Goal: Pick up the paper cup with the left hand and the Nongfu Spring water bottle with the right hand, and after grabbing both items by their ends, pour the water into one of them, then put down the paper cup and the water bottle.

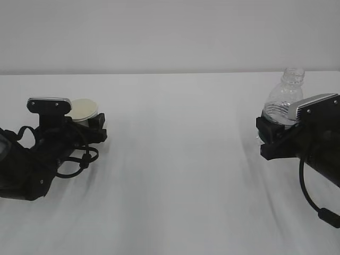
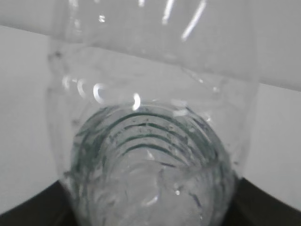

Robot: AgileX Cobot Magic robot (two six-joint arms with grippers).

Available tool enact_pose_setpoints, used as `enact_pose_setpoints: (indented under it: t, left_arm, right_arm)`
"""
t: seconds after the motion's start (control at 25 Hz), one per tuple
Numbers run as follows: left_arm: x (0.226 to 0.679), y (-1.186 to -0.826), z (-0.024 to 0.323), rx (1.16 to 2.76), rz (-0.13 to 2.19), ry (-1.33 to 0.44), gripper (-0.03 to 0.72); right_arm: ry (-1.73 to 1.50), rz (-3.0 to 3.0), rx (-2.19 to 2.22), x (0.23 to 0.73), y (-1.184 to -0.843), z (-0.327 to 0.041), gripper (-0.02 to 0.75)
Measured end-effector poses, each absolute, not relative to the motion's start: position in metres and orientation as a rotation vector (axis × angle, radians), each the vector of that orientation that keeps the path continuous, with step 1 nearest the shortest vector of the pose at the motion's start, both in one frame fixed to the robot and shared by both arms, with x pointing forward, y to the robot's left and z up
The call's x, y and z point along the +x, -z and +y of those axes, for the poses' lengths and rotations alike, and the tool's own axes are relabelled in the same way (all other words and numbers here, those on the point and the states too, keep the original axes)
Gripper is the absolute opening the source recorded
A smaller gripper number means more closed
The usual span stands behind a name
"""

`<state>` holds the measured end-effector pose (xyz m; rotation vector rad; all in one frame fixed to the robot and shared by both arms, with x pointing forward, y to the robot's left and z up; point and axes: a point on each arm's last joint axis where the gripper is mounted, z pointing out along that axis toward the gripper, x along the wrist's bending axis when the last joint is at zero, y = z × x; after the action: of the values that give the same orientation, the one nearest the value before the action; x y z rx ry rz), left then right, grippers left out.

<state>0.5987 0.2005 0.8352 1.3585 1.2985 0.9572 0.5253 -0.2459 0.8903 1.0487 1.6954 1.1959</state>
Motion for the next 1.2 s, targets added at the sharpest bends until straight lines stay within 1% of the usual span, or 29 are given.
enact_pose_setpoints:
  t: [0.12, 0.28, 0.56, 0.8, 1.04, 1.2]
  left_arm:
    - [0.599, -0.835, 0.201, 1.359, 1.298, -0.957, 0.557]
    - [0.599, -0.835, 0.2, 1.361, 1.295, -0.955, 0.508]
    - [0.598, -0.835, 0.195, 1.4, 1.239, -0.926, 0.494]
    - [0.594, -0.839, 0.184, 1.478, 1.11, -0.862, 0.488]
    - [0.592, -0.869, 0.174, 1.488, 0.945, -0.836, 0.481]
    - [0.588, -0.877, 0.164, 1.54, 0.804, -0.785, 0.47]
  right_arm:
    - [-1.196, 1.695, 1.049, 0.525, -0.89, -0.246, 0.428]
    - [-1.196, 1.695, 1.049, 0.525, -0.89, -0.246, 0.428]
    - [-1.196, 1.695, 1.049, 0.525, -0.89, -0.246, 0.428]
    - [-1.19, 1.698, 1.04, 0.525, -0.89, -0.246, 0.428]
    - [-1.189, 1.699, 1.038, 0.525, -0.89, -0.246, 0.428]
    - [-1.189, 1.699, 1.038, 0.525, -0.89, -0.246, 0.428]
